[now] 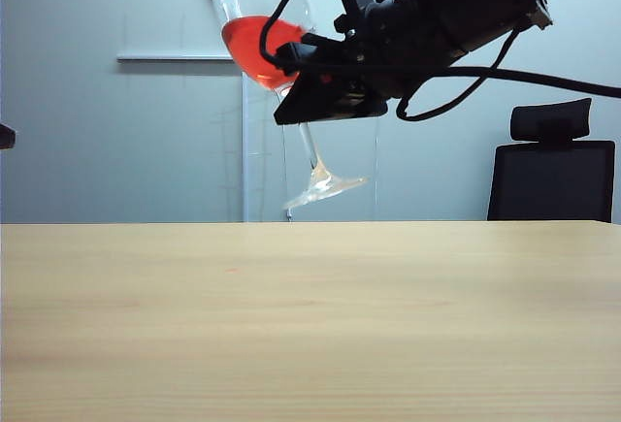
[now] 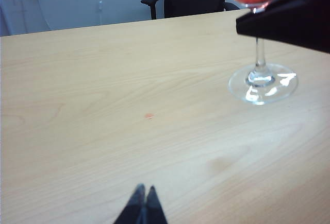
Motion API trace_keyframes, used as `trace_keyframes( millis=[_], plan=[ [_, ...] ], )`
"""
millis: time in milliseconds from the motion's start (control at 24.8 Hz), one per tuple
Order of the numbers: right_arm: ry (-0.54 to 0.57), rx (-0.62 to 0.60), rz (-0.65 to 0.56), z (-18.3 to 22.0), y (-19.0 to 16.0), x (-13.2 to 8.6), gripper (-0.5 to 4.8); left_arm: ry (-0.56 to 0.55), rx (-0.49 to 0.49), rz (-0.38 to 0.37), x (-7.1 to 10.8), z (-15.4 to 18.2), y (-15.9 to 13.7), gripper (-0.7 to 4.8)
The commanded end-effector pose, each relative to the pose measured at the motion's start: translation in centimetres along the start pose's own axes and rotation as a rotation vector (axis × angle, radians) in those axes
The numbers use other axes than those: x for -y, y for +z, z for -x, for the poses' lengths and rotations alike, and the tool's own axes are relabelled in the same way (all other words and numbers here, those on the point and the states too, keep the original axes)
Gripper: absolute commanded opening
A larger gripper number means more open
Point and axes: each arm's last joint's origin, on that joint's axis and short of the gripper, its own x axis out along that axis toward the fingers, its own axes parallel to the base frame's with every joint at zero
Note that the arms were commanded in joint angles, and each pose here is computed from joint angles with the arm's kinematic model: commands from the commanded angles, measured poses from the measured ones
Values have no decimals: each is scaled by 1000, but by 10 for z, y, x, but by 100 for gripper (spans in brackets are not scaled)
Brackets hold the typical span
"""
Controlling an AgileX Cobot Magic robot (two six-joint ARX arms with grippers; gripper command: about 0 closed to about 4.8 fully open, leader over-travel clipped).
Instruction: Gently pick up the goblet, rotate it counterclockwise for two full turns (viewing from above), and then place it back on the table.
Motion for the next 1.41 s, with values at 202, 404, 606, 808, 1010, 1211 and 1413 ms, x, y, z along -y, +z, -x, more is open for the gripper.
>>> trace_keyframes(
  millis=[202, 404, 606, 808, 1010, 1211, 1413],
  plan=[
    [20, 230, -21, 10, 2, -4, -5, -1, 11, -6, 0, 0, 2, -5],
    [21, 287, -82, 19, -12, -8, -5, -1, 11, -6, 0, 0, 2, -5],
    [23, 335, -179, 29, -28, -10, -5, -1, 11, -6, 0, 0, 2, -5],
    [39, 361, -291, 31, -38, 1, -5, -1, 11, -6, 0, 0, 2, -5],
    [27, 395, -306, 22, -45, 8, -5, -1, 11, -6, 0, 0, 2, -5],
    [23, 340, -290, -3, -57, 11, -5, -1, 11, -6, 0, 0, 2, -5],
    [21, 321, -253, -24, -67, 13, -5, -1, 11, -6, 0, 0, 2, -5]
  ],
)
